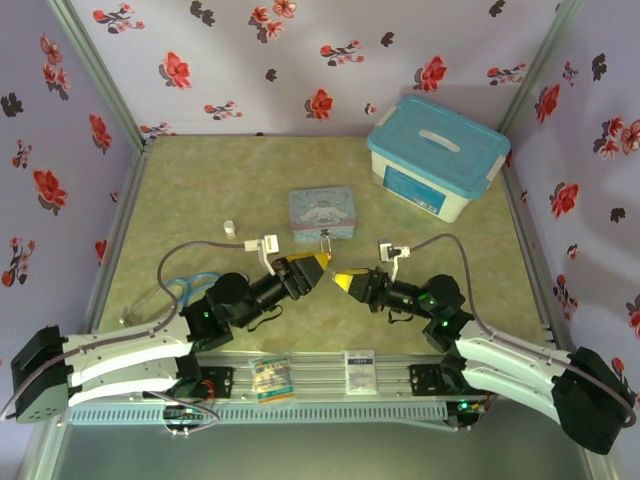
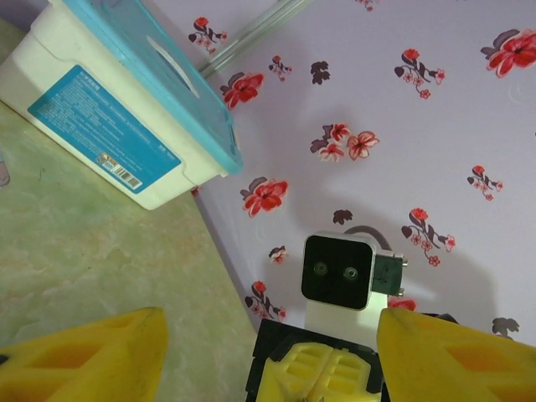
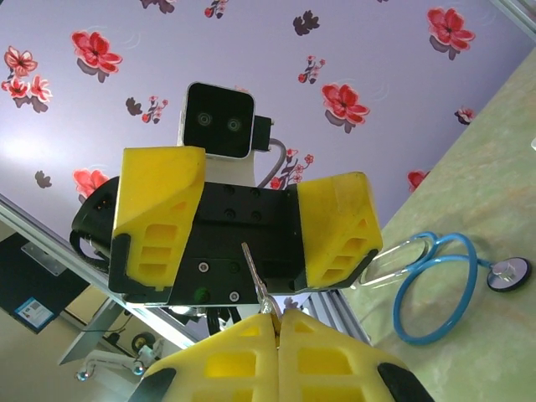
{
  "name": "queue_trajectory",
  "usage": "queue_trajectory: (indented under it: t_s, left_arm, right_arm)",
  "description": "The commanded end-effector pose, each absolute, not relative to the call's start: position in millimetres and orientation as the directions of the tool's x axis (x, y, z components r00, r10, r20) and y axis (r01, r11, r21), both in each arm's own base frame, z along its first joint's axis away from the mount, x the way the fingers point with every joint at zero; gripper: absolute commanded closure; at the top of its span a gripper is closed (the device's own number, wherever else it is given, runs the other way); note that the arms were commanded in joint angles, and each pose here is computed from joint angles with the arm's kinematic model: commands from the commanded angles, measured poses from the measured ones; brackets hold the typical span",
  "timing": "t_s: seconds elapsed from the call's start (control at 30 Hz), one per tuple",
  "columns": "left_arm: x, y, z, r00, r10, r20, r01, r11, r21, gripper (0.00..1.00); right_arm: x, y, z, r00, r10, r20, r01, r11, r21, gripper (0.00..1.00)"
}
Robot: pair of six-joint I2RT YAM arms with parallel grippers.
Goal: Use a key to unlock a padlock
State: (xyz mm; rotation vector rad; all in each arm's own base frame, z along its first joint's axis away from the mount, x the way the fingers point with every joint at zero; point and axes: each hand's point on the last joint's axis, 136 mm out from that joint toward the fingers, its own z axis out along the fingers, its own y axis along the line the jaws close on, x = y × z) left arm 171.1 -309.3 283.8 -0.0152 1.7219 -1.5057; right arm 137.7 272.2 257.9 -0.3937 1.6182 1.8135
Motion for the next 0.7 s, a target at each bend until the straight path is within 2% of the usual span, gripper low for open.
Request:
queue_trajectory:
  t_s: [0.0,0.1,0.2,0.27,0.33,0.37,0.43,0.47,0.57,0.67]
  left_arm:
    - [166.6,-319.6,282.9,-0.682,-0.472,-0.559,0.504,0.252,-0.826,0.37]
    - [164.0,-324.5,285.3,-0.684,-0.444,-0.579,0.522,0.256,-0.814,0.44]
    - [164.4,-324.7,287.8,-0.678,-0.44,-0.589,0.528,0.265,-0.807,0.56]
    - [164.6,-325.1,287.4,-0.681,-0.442,-0.584,0.524,0.262,-0.81,0.6]
    - [166.2,-323.8,285.8,-0.692,-0.453,-0.562,0.5,0.26,-0.826,0.56]
    - [168.0,-321.7,282.4,-0.704,-0.463,-0.539,0.469,0.267,-0.842,0.51]
    - [176.6,-310.9,265.3,-0.737,-0.508,-0.446,0.322,0.316,-0.892,0.38]
    - [179.8,-305.1,257.7,-0.738,-0.532,-0.414,0.266,0.334,-0.904,0.34]
    - [187.5,-290.4,244.2,-0.71,-0.598,-0.372,0.182,0.355,-0.917,0.32]
    - [192.6,-281.8,227.6,-0.691,-0.642,-0.331,0.112,0.357,-0.927,0.31]
  right_arm:
    - [137.9,272.9,252.3,-0.724,0.271,-0.635,-0.657,0.012,0.754,1.0]
    - [139.0,274.8,249.0,-0.73,0.264,-0.63,-0.65,0.016,0.76,1.0]
    - [140.7,275.3,247.8,-0.73,0.267,-0.629,-0.648,0.021,0.761,1.0]
    - [142.6,274.8,246.5,-0.729,0.273,-0.628,-0.646,0.031,0.763,1.0]
    - [148.6,274.3,240.5,-0.725,0.277,-0.631,-0.637,0.081,0.767,1.0]
    - [151.9,274.1,235.4,-0.722,0.272,-0.636,-0.631,0.119,0.767,1.0]
    - [159.0,273.1,215.1,-0.691,0.223,-0.687,-0.63,0.279,0.725,1.0]
    - [160.6,272.5,210.2,-0.662,0.186,-0.726,-0.644,0.355,0.678,1.0]
    - [167.9,261.7,185.9,-0.57,0.037,-0.821,-0.65,0.591,0.478,1.0]
    - [176.7,254.5,173.5,-0.514,-0.067,-0.855,-0.645,0.687,0.333,1.0]
